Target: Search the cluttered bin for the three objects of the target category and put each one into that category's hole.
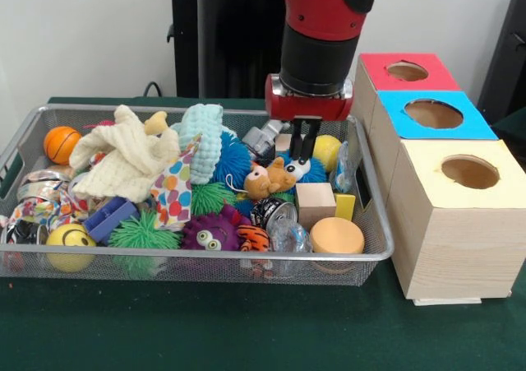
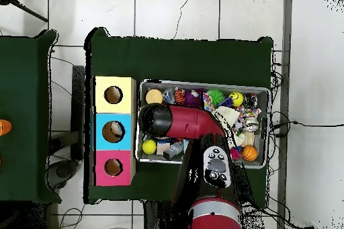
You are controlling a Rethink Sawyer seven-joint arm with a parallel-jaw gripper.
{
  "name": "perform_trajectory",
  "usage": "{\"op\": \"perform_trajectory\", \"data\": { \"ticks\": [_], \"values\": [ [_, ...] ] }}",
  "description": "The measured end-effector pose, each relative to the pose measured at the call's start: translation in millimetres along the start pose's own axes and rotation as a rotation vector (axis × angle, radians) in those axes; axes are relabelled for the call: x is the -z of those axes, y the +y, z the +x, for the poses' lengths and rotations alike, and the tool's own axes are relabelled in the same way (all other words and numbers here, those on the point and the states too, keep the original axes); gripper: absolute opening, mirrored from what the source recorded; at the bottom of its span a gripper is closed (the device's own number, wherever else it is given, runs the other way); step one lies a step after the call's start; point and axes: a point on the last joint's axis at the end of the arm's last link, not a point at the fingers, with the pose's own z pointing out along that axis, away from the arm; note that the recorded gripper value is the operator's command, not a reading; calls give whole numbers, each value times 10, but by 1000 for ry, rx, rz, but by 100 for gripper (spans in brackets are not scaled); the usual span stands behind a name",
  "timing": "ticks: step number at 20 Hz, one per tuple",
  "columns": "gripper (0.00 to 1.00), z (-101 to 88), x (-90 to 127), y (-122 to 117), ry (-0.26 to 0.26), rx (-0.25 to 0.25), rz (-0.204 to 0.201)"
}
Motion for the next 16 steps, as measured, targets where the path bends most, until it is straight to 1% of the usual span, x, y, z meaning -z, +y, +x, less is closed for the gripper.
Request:
{"op": "perform_trajectory", "data": {
  "ticks": [1, 2, 16],
  "values": [
    [0, 3, -11, -3, 2, -1, -1],
    [100, 22, -58, 0, 10, -1, -2],
    [100, 41, -112, 4, 19, -1, -3]
  ]
}}
